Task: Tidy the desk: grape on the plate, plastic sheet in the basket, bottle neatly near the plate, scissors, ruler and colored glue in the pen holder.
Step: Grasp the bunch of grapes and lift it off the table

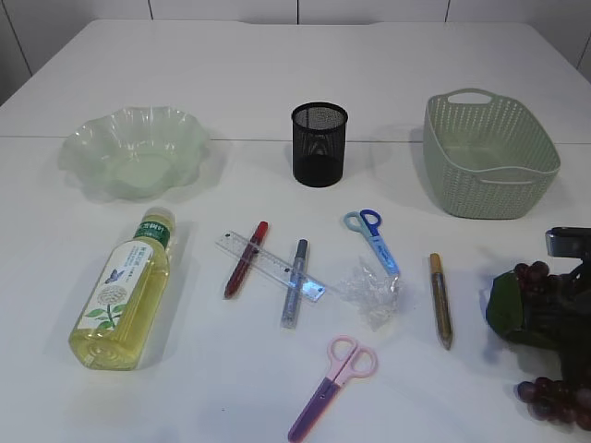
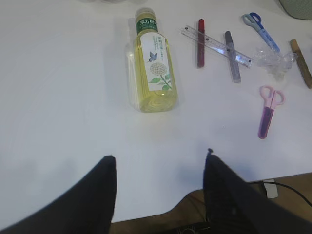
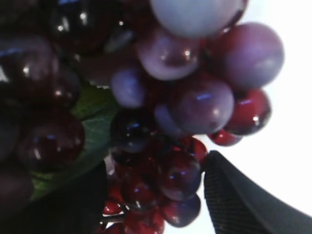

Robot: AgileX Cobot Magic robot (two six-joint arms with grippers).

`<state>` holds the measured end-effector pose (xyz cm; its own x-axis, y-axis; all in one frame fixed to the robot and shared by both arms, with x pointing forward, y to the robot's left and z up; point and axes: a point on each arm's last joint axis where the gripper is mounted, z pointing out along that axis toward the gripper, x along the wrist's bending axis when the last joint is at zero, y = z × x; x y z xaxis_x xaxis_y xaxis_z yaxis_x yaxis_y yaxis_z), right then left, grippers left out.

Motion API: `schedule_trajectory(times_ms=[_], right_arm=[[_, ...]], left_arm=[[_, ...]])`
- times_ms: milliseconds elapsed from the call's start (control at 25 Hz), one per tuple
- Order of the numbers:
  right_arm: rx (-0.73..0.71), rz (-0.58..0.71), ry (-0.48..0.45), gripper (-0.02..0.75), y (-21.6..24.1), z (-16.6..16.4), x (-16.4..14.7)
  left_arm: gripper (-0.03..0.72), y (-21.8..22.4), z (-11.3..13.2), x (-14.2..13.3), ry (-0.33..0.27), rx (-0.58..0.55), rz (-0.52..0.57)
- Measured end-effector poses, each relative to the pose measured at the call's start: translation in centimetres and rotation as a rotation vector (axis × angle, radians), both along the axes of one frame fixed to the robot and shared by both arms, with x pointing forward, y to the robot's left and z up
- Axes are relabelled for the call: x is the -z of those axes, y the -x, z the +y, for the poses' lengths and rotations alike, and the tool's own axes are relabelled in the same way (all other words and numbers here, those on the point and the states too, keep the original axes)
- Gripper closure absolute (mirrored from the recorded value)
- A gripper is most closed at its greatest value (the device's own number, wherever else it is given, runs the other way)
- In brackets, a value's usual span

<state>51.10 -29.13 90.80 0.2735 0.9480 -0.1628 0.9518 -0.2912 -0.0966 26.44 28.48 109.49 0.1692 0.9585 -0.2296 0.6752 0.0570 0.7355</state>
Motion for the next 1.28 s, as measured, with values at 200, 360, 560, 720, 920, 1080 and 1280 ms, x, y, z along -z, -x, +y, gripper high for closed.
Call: schedule_trajectory(times_ms=[200, 360, 560, 720, 920, 1080, 1280], right_arm=[[0.019, 0.020, -0.015, 0.246, 0.0, 0.2, 0.7], [0.022, 0.019, -0.018, 0.264, -0.1, 0.2, 0.8], [0.025, 0.019, -0.021, 0.421, -0.1, 0.2, 0.8], [0.027, 0.019, -0.022, 0.538, -0.1, 0.3, 0.8], [0.019, 0.024, -0.015, 0.643, 0.0, 0.2, 0.8], [0.009, 0.007, -0.014, 0.660, -0.1, 0.1, 0.4], [-0.011, -0.090, -0.019, 0.673, -0.3, 0.1, -1.3]], left_arm=[[0.265, 0.0, 0.0, 0.0, 0.000, 0.000, 0.000], [0.265, 0.0, 0.0, 0.0, 0.000, 0.000, 0.000], [0.265, 0.0, 0.0, 0.0, 0.000, 0.000, 0.000], [0.265, 0.0, 0.0, 0.0, 0.000, 0.000, 0.000], [0.270, -0.1, 0.0, -0.1, 0.004, -0.002, -0.015], [0.272, -0.1, 0.0, -0.1, 0.005, -0.002, -0.018], [0.272, -0.1, 0.0, -0.1, 0.005, -0.002, -0.018]])
